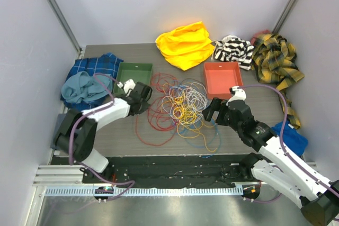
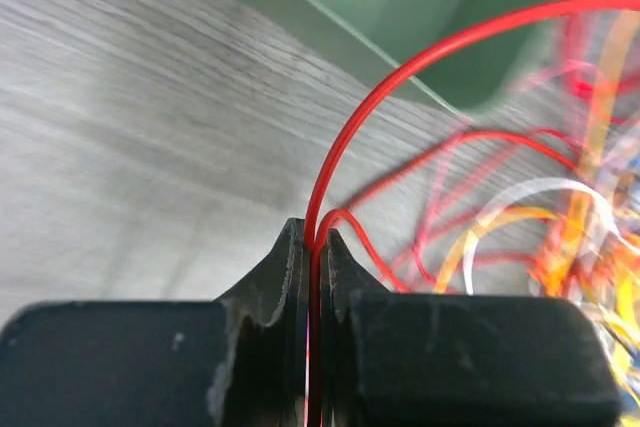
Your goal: Untangle the cables
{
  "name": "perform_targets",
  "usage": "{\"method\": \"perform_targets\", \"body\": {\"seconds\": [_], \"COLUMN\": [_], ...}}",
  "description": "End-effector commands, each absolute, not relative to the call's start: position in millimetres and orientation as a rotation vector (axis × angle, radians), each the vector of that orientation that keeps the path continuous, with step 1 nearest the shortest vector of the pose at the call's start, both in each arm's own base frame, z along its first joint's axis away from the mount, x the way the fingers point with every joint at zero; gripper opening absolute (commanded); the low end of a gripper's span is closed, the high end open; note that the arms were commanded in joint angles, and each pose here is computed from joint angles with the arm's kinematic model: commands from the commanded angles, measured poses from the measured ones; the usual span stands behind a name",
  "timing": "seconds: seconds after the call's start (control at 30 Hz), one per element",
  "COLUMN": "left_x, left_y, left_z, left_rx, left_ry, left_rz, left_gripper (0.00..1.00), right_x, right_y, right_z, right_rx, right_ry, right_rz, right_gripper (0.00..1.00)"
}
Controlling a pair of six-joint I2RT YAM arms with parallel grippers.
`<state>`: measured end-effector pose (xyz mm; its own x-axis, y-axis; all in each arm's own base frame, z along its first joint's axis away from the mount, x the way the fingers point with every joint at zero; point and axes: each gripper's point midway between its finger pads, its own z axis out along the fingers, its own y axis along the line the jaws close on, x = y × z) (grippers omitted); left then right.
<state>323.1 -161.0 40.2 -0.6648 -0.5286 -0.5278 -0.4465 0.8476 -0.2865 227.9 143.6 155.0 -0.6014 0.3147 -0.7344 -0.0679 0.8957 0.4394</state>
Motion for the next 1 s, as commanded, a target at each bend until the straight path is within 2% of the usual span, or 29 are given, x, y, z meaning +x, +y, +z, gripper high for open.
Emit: {"method": "perform_targets", "body": {"seconds": [0.0, 0.17, 0.37, 0.57, 0.7, 0.83, 0.97], "left_x": [317, 290, 270, 266, 272, 286, 287], "left_y": [-158, -156, -143, -146, -140, -127, -120], "left_z": [147, 286, 392, 464, 495, 519, 567], "left_rx": [-0.58, -0.492, -0.426, -0.351, -0.344, -0.376, -0.391], "left_ry": [2.203, 1.954, 1.782, 1.677, 1.619, 1.559, 1.454], "left_rz": [-0.256, -0.446, -0.546, -0.611, -0.566, -0.452, -0.456], "left_gripper": [0.0, 0.0, 0.0, 0.0, 0.0, 0.0, 0.0], "right_x": [229, 234, 234, 233, 226, 224, 221], "right_y": [158, 183, 224, 270, 287, 277, 257], "right_z": [172, 190, 208, 219, 220, 219, 232], "right_rx": [0.101, 0.059, -0.051, -0.142, -0.183, -0.147, -0.133], "right_ry": [2.105, 2.052, 2.049, 2.046, 2.047, 2.046, 2.007], "right_rz": [0.625, 0.767, 0.83, 0.855, 0.85, 0.827, 0.781], "right_gripper": [0.98, 0.98, 0.98, 0.98, 0.98, 0.98, 0.98]}}
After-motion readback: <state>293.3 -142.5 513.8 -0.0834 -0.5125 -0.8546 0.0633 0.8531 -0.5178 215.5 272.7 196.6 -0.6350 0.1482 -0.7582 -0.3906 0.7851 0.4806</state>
